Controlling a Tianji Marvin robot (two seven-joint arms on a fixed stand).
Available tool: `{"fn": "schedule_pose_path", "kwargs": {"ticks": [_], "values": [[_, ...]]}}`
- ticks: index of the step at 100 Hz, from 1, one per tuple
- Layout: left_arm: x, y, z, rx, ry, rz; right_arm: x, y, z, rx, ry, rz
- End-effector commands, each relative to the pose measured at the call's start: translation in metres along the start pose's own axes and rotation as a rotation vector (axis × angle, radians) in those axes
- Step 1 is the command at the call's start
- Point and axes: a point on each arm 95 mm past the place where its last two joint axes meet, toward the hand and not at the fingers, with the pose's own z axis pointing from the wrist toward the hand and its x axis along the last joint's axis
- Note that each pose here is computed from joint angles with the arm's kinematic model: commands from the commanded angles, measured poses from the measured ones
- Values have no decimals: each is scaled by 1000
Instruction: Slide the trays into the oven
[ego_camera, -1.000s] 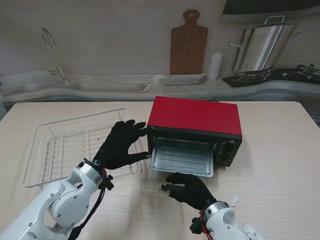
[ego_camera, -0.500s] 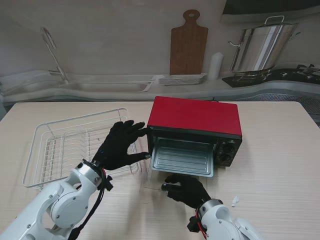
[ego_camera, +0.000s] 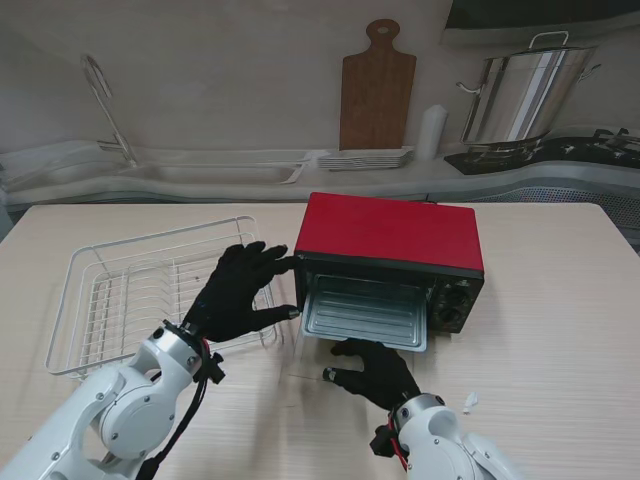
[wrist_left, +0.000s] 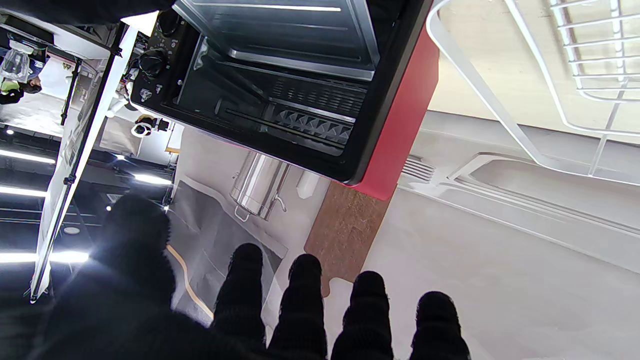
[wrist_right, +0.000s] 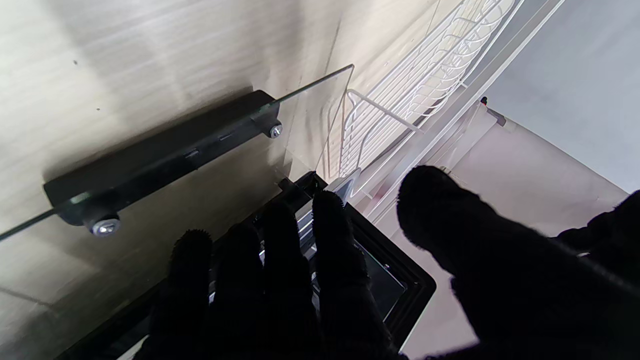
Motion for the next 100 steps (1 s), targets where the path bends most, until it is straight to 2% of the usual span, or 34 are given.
{"fn": "schedule_pose_path", "kwargs": {"ticks": [1, 49, 100], "values": [[4, 1, -1, -8, -2, -7, 6, -3, 0, 6, 7, 12], [3, 0, -3, -6, -7, -4, 10, -1, 7, -30, 1, 17], [5, 0, -3, -7, -8, 7, 20, 2, 28, -56, -34, 41]]}}
